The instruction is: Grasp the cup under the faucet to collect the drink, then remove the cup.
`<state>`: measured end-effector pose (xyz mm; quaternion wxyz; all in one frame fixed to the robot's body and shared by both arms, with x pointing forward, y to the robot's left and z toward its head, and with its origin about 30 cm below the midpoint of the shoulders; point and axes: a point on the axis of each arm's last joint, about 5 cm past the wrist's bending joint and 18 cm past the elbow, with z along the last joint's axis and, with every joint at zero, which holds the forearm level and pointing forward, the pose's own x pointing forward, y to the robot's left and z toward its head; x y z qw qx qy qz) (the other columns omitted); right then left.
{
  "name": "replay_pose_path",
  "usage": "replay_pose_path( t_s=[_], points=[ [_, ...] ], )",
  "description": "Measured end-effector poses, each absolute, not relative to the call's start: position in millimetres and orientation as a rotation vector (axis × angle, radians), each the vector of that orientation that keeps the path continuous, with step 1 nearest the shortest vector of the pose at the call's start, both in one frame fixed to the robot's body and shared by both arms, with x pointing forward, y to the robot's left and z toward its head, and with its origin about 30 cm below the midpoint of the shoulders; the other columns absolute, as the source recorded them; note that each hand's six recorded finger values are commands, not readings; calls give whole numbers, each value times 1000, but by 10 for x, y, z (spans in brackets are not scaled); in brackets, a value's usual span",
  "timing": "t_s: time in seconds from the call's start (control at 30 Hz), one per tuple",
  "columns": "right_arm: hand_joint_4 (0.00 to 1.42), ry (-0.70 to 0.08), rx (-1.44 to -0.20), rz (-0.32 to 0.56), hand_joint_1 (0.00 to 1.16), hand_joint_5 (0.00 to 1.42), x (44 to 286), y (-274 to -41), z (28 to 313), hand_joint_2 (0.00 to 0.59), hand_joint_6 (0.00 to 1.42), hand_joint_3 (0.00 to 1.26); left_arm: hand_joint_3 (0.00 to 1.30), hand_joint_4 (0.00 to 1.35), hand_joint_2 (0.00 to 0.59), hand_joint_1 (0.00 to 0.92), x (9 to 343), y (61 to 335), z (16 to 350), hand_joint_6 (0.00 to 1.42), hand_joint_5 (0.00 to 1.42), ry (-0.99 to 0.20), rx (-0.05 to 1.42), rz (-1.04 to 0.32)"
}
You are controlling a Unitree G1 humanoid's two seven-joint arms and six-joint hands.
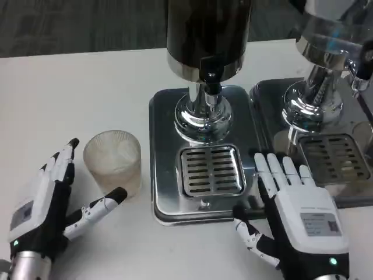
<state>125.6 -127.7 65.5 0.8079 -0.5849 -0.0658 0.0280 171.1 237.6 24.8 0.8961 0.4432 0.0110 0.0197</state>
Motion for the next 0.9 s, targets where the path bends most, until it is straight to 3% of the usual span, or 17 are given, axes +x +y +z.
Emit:
replay_pose_path(
  t_s=[0.2, 0.6, 0.9],
  points=[
    [0, -135, -1252, 62, 342, 0, 1260, -1276, 659, 455, 0, 0, 0, 0, 0, 68, 1893, 2250, 226, 0, 0, 1, 911, 27],
    [0, -130, -1246, 55, 349, 0, 1262, -1260, 661, 452, 0, 10, 0, 0, 14, 168, 1894, 2208, 114, 4, 65, -4, 888, 30],
    [0, -129, -1247, 53, 352, 0, 1263, -1261, 661, 452, 0, 14, 0, 0, 20, 211, 1908, 2185, 99, 150, 198, -31, 868, 77]
  ],
)
